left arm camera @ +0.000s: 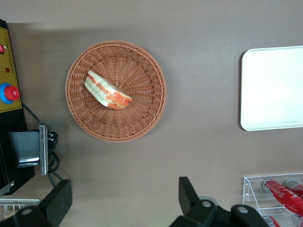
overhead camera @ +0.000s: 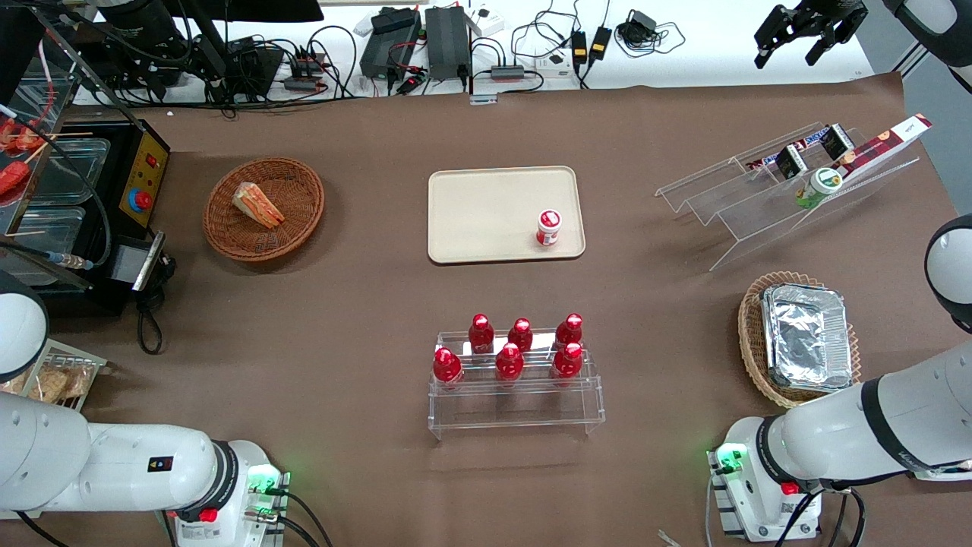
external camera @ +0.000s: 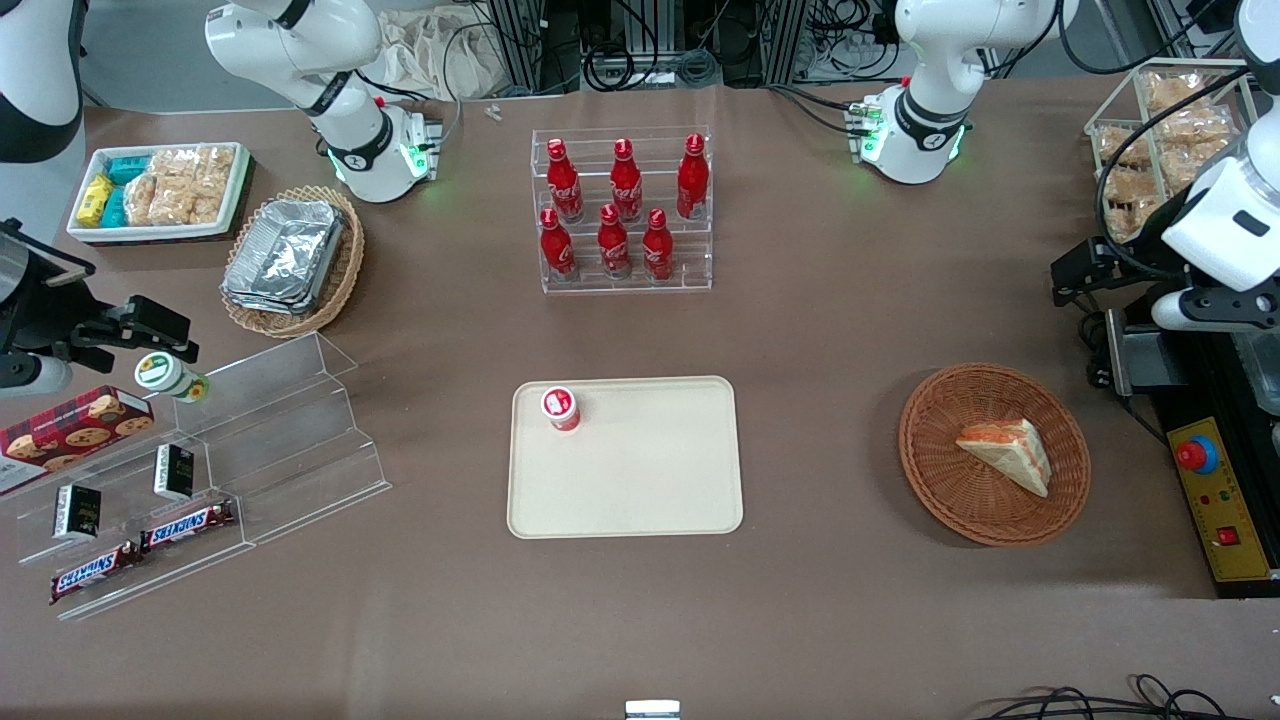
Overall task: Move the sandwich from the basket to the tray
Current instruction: 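Move the left gripper over the sandwich in the wicker basket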
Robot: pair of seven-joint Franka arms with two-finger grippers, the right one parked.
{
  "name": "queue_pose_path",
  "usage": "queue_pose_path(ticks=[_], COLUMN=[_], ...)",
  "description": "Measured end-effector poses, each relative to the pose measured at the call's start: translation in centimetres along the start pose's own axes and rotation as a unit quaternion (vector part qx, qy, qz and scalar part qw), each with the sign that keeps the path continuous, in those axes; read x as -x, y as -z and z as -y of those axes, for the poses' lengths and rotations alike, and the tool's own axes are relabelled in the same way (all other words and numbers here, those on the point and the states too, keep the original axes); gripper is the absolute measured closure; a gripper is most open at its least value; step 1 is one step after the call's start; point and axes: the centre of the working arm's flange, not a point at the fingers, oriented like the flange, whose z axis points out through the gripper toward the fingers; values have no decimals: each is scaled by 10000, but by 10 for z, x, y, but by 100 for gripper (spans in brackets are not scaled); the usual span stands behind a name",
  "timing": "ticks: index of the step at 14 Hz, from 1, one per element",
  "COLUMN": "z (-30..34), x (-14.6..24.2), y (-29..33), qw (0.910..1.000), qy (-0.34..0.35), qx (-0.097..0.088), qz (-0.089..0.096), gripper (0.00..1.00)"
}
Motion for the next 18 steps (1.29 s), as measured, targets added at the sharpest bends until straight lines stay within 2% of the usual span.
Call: queue_pose_path(ticks=[6, 10, 13, 18], z=[1, 3, 12, 17], x=[-1, -3, -5, -9], y=[-1, -15, -27, -32], qw=[10000, 9998, 9981, 9954], qy=[46, 121, 554, 917], qx=[-25, -49, -64, -78], qz=[14, 163, 276, 269], gripper=[0, 0, 0, 0])
